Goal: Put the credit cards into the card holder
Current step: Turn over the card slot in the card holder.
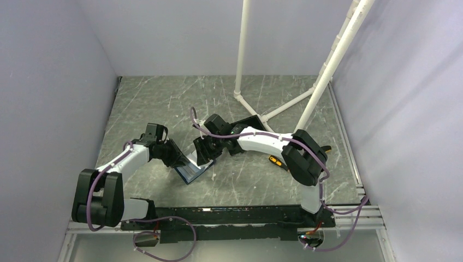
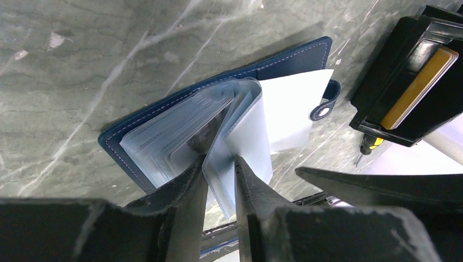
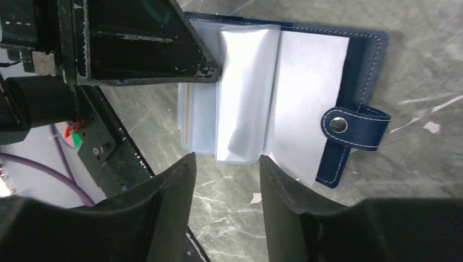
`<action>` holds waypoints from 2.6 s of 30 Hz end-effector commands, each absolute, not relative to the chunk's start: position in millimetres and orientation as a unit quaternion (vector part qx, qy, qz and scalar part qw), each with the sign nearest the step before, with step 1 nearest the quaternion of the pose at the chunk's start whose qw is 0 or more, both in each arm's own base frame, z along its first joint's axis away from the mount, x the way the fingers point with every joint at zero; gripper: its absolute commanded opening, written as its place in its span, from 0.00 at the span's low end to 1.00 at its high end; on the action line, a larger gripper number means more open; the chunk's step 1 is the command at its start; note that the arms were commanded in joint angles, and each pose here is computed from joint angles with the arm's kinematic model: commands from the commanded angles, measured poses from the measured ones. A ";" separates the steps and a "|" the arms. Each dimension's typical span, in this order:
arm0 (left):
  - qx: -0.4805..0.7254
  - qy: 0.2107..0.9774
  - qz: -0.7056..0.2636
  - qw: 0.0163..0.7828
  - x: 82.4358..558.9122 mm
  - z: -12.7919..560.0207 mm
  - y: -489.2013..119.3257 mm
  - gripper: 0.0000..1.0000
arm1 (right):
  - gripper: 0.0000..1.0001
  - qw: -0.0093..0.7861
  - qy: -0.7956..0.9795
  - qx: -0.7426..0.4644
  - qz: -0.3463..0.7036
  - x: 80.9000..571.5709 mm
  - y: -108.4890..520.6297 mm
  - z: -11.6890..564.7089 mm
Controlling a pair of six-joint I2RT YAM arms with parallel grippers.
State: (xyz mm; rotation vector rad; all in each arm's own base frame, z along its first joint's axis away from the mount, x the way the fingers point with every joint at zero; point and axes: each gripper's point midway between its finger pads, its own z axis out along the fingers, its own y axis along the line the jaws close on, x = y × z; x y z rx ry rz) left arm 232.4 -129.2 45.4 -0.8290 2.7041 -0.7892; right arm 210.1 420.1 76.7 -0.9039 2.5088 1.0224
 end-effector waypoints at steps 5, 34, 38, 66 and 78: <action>-0.270 0.920 -0.257 0.118 231.0 47.2 -124.7 0.29 | 0.68 0.216 0.847 -0.380 0.303 227.8 424.3 82.4; -0.269 0.921 -0.255 0.121 229.5 47.9 -123.6 0.29 | 0.52 0.229 0.849 -0.414 0.237 224.9 446.3 51.1; -0.267 0.925 -0.239 0.124 227.4 52.2 -118.3 0.40 | 0.38 0.247 0.865 -0.387 0.203 238.0 437.6 42.5; -0.230 0.912 -0.326 0.091 225.5 56.6 -154.4 0.15 | 0.26 0.183 0.903 -0.244 0.302 240.5 427.3 54.4; -0.280 0.934 -0.207 0.077 192.0 20.6 -115.9 0.06 | 0.56 0.243 0.914 -0.285 0.156 276.1 379.8 45.4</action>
